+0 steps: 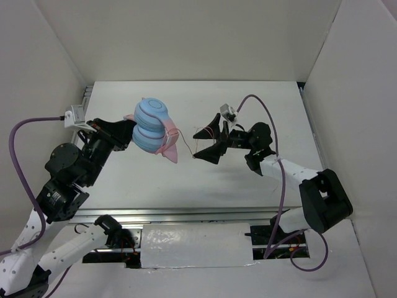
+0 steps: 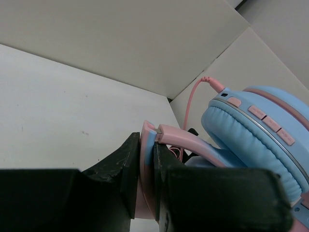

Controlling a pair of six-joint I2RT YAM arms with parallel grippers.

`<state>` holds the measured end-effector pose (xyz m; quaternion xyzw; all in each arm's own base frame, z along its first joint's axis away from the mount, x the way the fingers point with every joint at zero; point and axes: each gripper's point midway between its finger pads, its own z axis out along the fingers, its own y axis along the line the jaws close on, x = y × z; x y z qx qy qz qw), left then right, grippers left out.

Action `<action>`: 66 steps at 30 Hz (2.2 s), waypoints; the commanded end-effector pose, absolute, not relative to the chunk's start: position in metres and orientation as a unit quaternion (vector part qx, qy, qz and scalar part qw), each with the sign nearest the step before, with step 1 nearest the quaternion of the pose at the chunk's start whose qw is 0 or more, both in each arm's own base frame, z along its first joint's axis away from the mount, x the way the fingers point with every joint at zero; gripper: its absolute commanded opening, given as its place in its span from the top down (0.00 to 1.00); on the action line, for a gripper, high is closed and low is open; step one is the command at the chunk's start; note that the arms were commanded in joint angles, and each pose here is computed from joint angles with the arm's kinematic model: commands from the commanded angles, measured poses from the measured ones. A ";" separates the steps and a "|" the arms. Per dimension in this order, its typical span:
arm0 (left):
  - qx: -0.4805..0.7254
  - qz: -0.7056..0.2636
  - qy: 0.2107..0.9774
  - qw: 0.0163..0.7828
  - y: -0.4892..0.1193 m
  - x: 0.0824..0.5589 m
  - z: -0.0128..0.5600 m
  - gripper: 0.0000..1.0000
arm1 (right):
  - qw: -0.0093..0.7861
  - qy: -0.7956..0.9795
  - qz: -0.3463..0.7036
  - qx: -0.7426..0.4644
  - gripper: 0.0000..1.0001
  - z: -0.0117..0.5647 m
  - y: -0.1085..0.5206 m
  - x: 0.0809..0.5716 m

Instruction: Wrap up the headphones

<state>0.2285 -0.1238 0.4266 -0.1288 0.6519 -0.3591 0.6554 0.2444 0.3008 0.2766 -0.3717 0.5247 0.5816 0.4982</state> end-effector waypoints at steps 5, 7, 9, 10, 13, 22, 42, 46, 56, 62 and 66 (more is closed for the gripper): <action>-0.165 -0.397 0.576 0.695 -0.104 0.214 0.485 1.00 | 0.445 0.454 0.601 -0.485 0.00 0.281 0.293 0.207; -0.167 -0.393 0.576 0.697 -0.102 0.213 0.484 1.00 | 0.427 0.458 0.604 -0.493 0.00 0.276 0.291 0.202; -0.174 -0.388 0.573 0.700 -0.097 0.212 0.485 1.00 | 0.421 0.465 0.603 -0.493 0.00 0.273 0.289 0.199; -0.174 -0.387 0.572 0.702 -0.096 0.211 0.486 1.00 | 0.434 0.470 0.595 -0.486 0.00 0.273 0.290 0.203; -0.180 -0.382 0.569 0.705 -0.090 0.208 0.488 1.00 | 0.463 0.512 0.559 -0.459 0.00 0.266 0.291 0.216; -0.184 -0.386 0.564 0.707 -0.091 0.209 0.503 1.00 | 0.572 0.607 0.418 -0.361 0.00 0.248 0.296 0.250; -0.213 -0.390 0.543 0.712 -0.087 0.219 0.554 1.00 | 0.528 0.584 0.455 -0.417 0.00 0.188 0.373 0.251; -0.208 -0.389 0.540 0.717 -0.089 0.220 0.567 1.00 | 0.553 0.596 0.448 -0.373 0.00 0.189 0.365 0.269; -0.294 -0.312 0.547 0.719 -0.060 0.242 0.549 1.00 | 0.603 0.655 0.374 -0.260 0.00 0.188 0.321 0.293; -0.305 -0.293 0.550 0.720 -0.059 0.252 0.545 1.00 | 0.601 0.641 0.363 -0.310 0.00 0.177 0.314 0.261; -0.312 -0.290 0.543 0.724 -0.056 0.251 0.548 1.00 | 0.611 0.630 0.353 -0.324 0.00 0.175 0.310 0.257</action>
